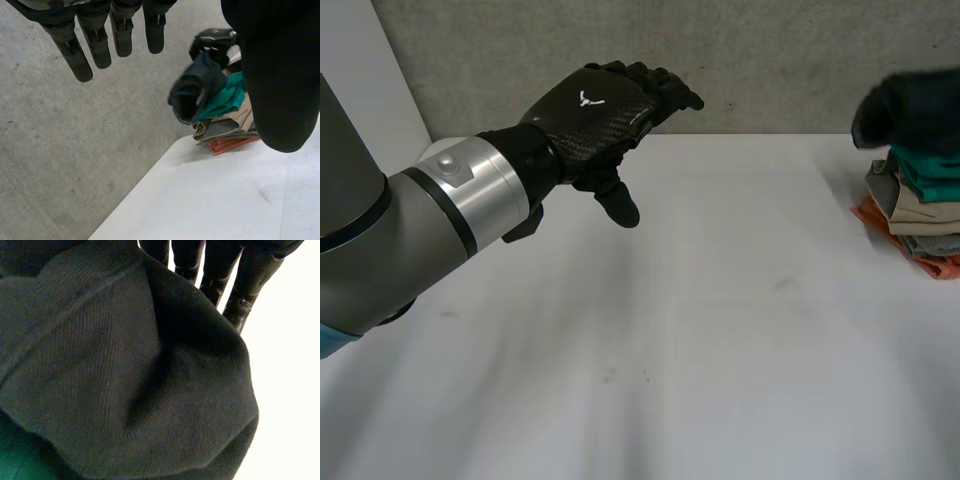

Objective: Fold the laundry.

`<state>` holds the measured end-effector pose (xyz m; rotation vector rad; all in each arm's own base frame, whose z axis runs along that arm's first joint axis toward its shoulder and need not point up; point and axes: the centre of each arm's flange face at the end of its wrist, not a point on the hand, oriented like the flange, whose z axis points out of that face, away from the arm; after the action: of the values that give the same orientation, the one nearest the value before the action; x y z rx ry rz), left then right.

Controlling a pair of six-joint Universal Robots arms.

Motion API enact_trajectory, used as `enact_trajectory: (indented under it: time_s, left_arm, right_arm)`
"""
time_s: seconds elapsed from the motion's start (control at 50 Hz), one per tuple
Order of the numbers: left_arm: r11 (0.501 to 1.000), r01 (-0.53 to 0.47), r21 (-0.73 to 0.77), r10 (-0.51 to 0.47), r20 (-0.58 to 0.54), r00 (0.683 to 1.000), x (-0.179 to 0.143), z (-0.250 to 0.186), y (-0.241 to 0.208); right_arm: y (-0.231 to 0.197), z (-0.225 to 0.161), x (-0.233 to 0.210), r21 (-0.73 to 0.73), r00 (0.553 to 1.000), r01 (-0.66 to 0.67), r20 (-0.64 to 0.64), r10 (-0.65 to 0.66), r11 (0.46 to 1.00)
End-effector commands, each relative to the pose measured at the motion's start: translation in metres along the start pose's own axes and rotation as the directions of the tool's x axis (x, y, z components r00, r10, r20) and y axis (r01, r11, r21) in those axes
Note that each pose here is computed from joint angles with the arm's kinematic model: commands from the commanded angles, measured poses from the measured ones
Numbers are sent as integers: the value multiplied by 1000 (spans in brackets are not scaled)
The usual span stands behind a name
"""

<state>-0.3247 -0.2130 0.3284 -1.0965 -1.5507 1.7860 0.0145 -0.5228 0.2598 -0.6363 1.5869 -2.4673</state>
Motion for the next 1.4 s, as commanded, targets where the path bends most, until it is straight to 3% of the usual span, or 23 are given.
enact_trajectory:
  time_s: [0.02, 0.4, 0.68, 0.82, 0.92, 1.0, 1.02, 1.06, 1.08, 1.16, 1.26, 1.3, 1.32, 1.4]
  left_arm:
    - [1000, 6, -10, -6, -8, 1000, 4, -1, 3]
    - [1000, 5, -7, -5, -17, 1000, 10, -2, 1]
    - [1000, 3, -2, -3, -21, 1000, 12, -2, 0]
    - [1000, 2, -1, -2, -21, 1000, 12, -3, -1]
    - [1000, 2, 1, -2, -18, 1000, 12, -3, -2]
    - [1000, -7, 15, 7, -12, 1000, 10, -5, -8]
    - [1000, -11, 24, 11, -7, 1000, 9, -6, -11]
    - [999, -13, 31, 13, -5, 1000, 8, -6, -13]
    - [999, -14, 34, 15, -4, 1000, 8, -6, -14]
    - [999, -13, 49, 13, 2, 1000, 7, -8, -20]
    - [997, 40, 64, -46, 90, 995, -2, -16, -28]
    - [997, 50, 66, -59, 140, 988, -7, -18, -29]
    - [996, 54, 65, -64, 166, 984, -11, -19, -28]
    - [997, 83, -2, -78, 313, 947, -25, -26, -5]
  right_arm:
    - [53, -53, 39, -79, 998, -56, 5, 57, 995]
    - [67, -69, 45, -104, 996, -87, -42, 83, 991]
    - [14, -71, 44, -173, 984, -143, -133, 121, 975]
    - [0, -107, 62, -292, 969, -80, -247, 6, 953]
    - [-36, -132, 105, -395, 893, 48, -395, -216, 918]
    - [-78, -134, 137, -466, 767, 208, -468, -439, 860]
    - [-92, -131, 142, -484, 715, 257, -487, -502, 836]
    - [-102, -123, 137, -481, 690, 288, -494, -528, 828]
    - [-109, -115, 130, -467, 691, 298, -496, -526, 832]
    - [-157, -66, 59, -290, 775, 332, -458, -435, 897]
    - [-195, -46, -40, -106, 910, 213, -340, -236, 971]
    - [-194, -45, -72, -89, 946, 147, -277, -167, 985]
    - [-187, -46, -109, -93, 977, 74, -195, -91, 993]
    - [-167, -62, -204, -161, 999, -47, 11, 49, 986]
